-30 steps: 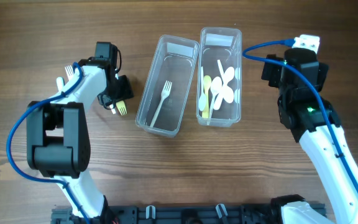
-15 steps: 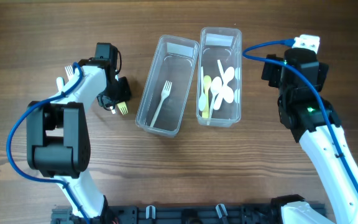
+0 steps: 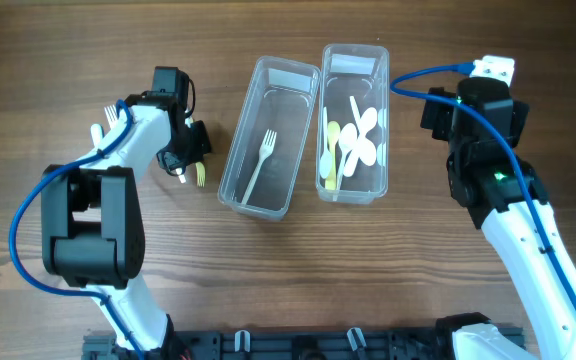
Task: Pack container
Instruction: 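Drop the yellow knife into the left container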
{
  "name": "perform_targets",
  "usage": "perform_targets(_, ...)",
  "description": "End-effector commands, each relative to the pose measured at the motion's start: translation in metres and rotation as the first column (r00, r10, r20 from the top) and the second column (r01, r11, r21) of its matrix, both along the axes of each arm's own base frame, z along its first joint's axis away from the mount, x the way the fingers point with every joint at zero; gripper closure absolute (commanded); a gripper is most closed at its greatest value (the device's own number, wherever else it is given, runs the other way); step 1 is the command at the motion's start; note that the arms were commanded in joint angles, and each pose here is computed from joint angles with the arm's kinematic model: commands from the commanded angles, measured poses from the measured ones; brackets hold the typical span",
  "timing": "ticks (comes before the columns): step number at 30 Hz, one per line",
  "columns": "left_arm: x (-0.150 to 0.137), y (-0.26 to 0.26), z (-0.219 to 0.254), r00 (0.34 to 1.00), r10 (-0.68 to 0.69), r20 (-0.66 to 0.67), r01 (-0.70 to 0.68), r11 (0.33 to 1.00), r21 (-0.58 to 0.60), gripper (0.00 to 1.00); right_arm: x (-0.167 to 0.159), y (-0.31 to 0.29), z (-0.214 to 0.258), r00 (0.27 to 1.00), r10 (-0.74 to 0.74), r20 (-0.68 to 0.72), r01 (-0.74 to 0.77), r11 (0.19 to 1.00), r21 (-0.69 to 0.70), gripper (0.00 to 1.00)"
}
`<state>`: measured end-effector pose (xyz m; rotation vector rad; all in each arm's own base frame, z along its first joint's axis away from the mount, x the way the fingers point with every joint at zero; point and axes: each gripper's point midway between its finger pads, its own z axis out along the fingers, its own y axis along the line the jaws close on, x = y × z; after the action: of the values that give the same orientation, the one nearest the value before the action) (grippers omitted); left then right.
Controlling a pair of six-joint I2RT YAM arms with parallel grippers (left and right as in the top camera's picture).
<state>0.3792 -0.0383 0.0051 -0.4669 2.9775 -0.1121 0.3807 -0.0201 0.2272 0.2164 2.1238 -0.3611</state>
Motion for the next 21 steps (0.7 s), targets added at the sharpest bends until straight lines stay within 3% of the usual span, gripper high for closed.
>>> perform_targets(1, 0.005, 0.001, 0.025, 0.998, -0.004, 0.067, 0.004, 1.000, 0.006, 0.96, 0.003, 0.001, 0.004, 1.000, 0.007, 0.006, -0.007, 1.000, 0.000, 0.00)
perform_targets(9, 0.016, -0.003, 0.114, 0.953, -0.005, 0.303, 0.013, 1.000, -0.024, 0.96, 0.003, 0.001, 0.004, 1.000, 0.007, 0.006, -0.007, 1.000, 0.000, 0.00)
perform_targets(15, -0.002, -0.059, 0.204, 0.844, -0.110, 0.525, 0.183, 0.979, -0.090, 0.96, 0.003, 0.001, 0.004, 1.000, 0.007, 0.006, -0.007, 1.000, 0.000, 0.00)
perform_targets(21, -0.022, -0.119, 0.206, 0.807, -0.251, 0.535, 0.334, 0.940, -0.063, 0.96, 0.003, 0.001, 0.004, 1.000, 0.007, 0.006, -0.007, 1.000, 0.001, 0.00)
